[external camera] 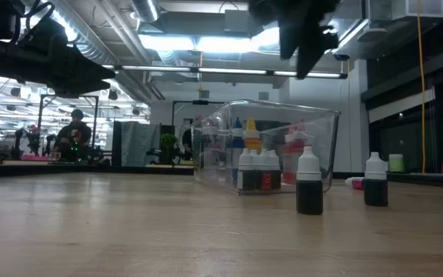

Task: Pick & Place food coloring
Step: Put the right small black food coloring bottle into the bottom of the bin

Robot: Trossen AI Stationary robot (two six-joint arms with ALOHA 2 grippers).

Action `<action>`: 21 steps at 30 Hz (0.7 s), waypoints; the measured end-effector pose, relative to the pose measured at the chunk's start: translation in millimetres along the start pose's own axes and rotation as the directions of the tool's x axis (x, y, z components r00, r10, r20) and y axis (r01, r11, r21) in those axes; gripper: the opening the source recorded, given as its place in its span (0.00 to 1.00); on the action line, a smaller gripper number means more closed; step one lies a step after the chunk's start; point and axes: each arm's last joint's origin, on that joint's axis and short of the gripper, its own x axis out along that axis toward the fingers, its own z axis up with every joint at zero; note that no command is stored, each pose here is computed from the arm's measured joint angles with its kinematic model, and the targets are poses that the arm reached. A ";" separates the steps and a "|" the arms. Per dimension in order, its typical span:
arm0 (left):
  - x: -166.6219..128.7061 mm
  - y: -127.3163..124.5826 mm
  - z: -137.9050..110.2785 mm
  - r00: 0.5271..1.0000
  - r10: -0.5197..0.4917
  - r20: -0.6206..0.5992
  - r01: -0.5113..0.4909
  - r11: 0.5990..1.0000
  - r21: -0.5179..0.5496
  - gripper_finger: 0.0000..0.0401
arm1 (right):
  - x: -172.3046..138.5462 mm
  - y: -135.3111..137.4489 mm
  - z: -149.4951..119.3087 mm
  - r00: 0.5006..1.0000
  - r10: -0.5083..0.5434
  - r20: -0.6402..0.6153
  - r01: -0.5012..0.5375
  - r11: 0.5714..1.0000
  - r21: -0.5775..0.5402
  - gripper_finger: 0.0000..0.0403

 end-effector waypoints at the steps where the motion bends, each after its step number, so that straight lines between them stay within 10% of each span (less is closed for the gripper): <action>1: 0.0 0.0 0.0 1.000 0.000 0.000 0.000 1.000 0.000 0.80 | -0.8 3.3 -4.1 1.000 0.006 -0.007 -0.006 0.999 0.038 0.66; 21: 0.0 0.0 0.0 1.000 0.000 0.000 0.000 1.000 0.000 0.80 | 26.8 19.4 -58.5 0.986 -0.050 -0.160 0.103 0.934 0.341 0.64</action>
